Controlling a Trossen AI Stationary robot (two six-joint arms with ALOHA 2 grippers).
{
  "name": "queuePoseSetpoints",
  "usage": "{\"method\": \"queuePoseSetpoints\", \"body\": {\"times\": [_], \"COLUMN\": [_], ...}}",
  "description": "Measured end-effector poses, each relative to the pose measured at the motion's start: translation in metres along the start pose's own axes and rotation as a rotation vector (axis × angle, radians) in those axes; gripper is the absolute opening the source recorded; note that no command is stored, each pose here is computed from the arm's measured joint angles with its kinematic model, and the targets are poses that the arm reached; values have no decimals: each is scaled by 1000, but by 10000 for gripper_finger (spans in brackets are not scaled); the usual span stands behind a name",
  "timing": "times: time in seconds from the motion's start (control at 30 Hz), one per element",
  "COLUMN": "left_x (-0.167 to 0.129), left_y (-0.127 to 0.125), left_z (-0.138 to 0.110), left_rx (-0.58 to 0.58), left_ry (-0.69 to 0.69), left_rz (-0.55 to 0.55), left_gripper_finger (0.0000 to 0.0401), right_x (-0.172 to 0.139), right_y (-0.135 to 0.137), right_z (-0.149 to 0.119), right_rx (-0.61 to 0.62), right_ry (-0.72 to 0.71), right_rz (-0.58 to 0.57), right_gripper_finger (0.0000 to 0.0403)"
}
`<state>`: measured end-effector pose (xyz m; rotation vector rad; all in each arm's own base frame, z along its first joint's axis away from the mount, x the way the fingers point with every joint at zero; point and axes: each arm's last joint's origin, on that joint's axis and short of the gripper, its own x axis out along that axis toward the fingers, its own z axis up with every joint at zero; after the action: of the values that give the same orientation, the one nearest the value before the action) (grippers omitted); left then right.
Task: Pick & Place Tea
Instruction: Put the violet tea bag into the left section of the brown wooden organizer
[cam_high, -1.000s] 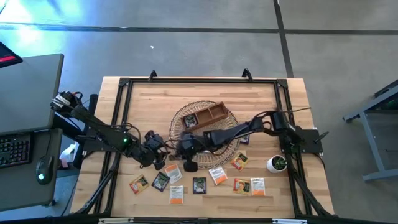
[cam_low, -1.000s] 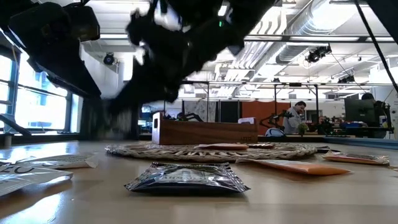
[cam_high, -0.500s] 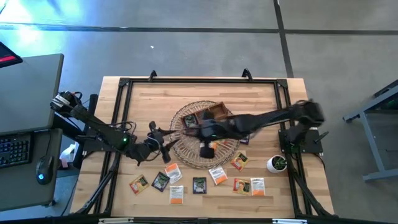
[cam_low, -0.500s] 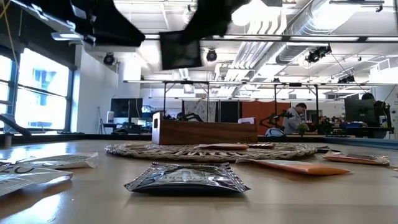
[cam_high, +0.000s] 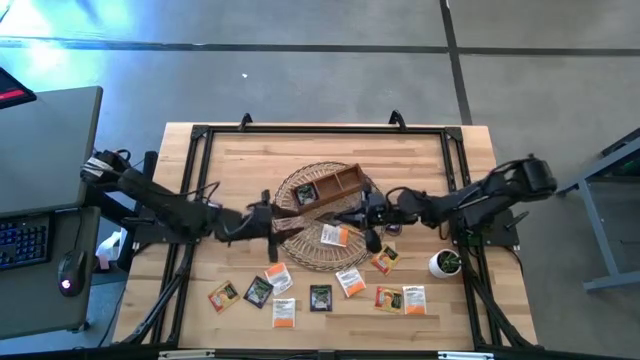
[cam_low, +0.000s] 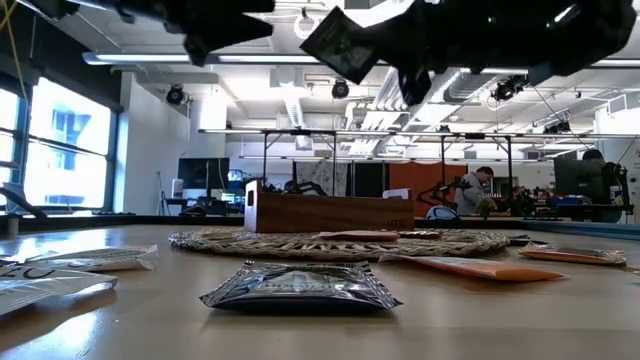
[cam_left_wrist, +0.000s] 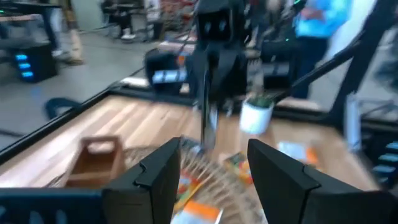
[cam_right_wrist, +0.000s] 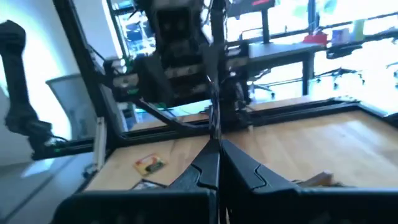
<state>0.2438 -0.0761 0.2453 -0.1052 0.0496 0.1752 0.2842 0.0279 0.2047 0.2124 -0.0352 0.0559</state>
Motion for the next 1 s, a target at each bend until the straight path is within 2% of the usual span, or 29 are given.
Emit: {"method": "queuePoseSetpoints", "body": {"times": [0.1,0.2,0.37,0.6,0.73,0.93,1.0], "left_x": [10,20,30,34,33,33,33], "left_y": [10,19,23,23,25,25,25], "left_z": [1,-5,-16,-25,-27,-27,-27], "left_rx": [-23,-55,-76,-54,-40,-17,-17], "left_ry": [-16,9,59,91,97,98,99], "left_rz": [-71,-90,-103,-67,-14,1,1], "left_gripper_finger": [183,183,183,176,133,21,9], "right_x": [13,28,45,48,48,48,48], "right_y": [-3,-5,-10,-16,-17,-19,-20], "right_z": [-11,-12,-4,1,-2,-5,-5], "right_rx": [14,4,-10,-9,-8,-7,-14], "right_ry": [44,57,46,37,69,103,108], "right_rz": [1,35,40,60,51,36,36], "right_gripper_finger": [1,1,1,1,13,38,48]}}
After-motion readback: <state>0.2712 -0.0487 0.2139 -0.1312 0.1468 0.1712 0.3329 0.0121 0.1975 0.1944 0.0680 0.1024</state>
